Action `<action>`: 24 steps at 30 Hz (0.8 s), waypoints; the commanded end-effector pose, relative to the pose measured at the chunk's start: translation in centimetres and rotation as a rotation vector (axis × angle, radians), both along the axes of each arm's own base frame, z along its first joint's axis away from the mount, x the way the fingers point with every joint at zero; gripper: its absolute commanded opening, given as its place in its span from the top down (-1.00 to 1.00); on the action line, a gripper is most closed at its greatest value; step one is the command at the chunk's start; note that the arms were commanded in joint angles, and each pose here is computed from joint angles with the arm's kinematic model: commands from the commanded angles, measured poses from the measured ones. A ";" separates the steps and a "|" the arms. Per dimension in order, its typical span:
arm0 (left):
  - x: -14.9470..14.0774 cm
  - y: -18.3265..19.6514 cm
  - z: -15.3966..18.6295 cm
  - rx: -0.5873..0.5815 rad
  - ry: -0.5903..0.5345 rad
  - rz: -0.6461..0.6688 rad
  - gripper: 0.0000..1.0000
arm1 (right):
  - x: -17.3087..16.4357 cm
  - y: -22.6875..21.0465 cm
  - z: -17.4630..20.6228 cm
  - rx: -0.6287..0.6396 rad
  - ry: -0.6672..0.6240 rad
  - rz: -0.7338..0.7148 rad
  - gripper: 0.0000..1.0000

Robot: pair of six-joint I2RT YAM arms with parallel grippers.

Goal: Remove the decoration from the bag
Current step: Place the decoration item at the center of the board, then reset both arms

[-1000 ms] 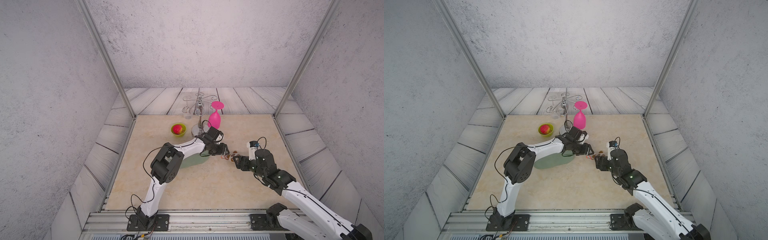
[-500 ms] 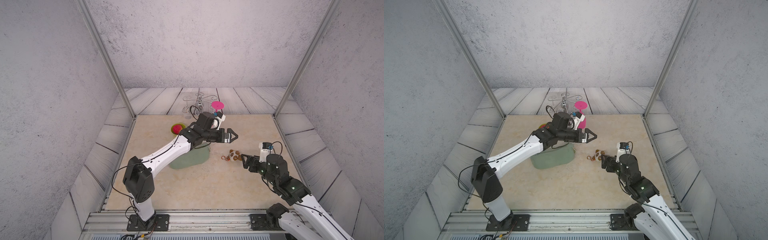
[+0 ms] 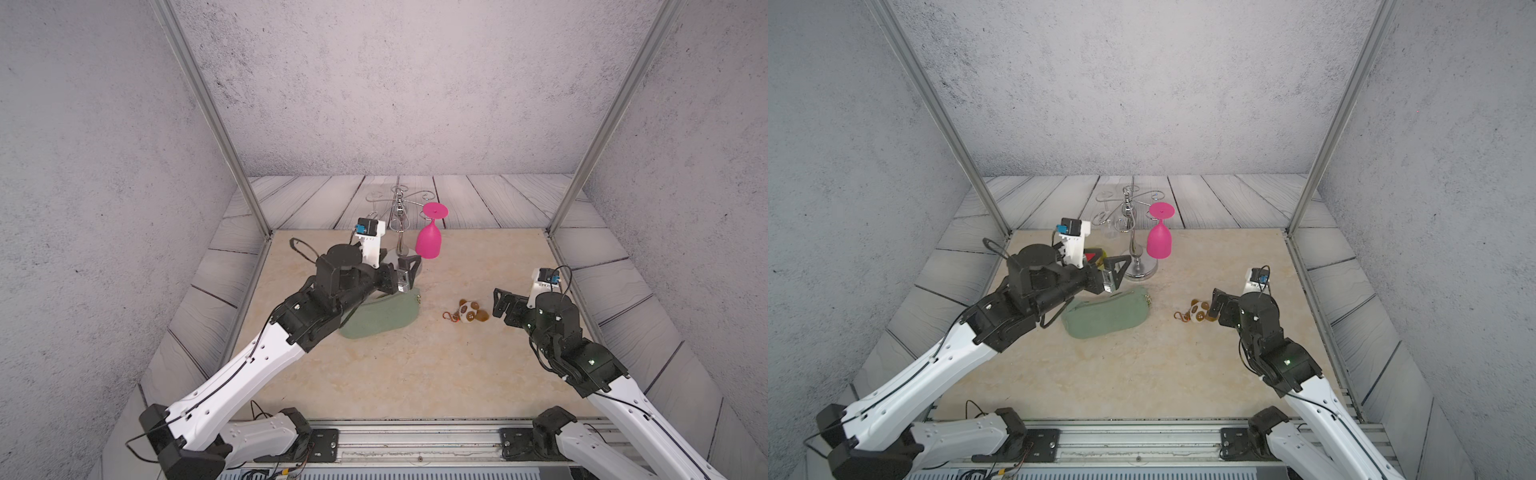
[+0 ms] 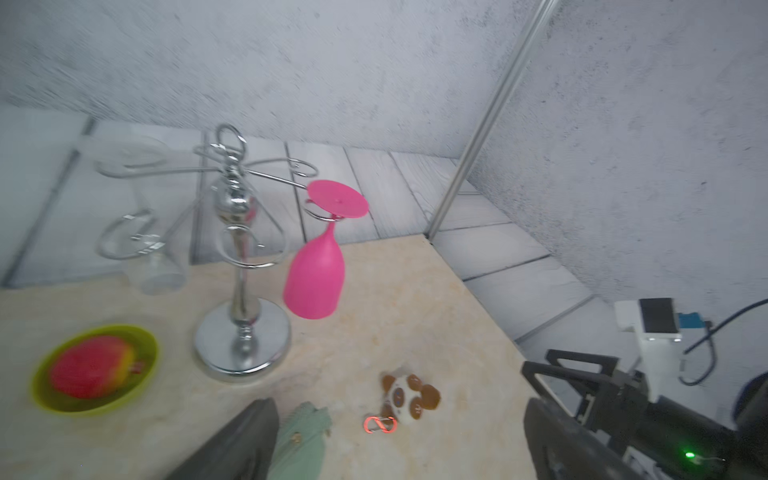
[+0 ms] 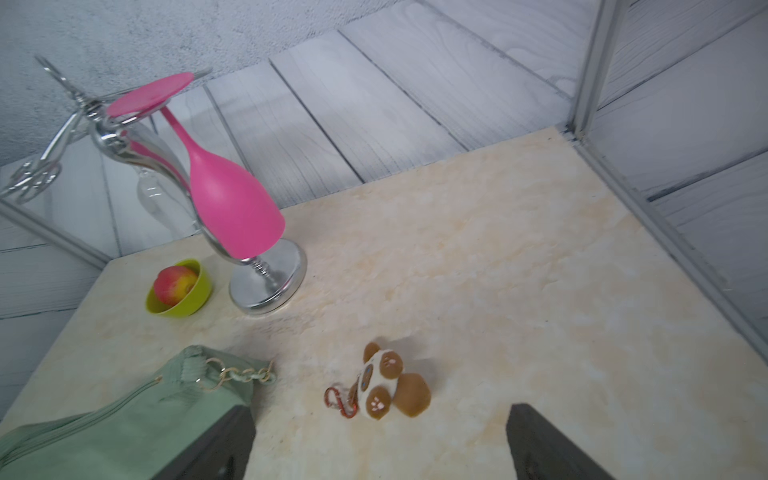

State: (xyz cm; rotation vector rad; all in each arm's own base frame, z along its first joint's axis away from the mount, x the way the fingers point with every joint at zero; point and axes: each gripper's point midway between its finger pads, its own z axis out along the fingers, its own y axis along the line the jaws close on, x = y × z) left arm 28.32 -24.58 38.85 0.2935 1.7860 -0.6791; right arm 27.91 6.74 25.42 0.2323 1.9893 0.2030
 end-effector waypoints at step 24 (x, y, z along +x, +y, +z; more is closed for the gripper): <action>3.9 27.7 -20.7 0.506 0.074 0.913 -0.97 | 4.7 -12.2 -10.8 -0.410 0.027 -0.515 -0.99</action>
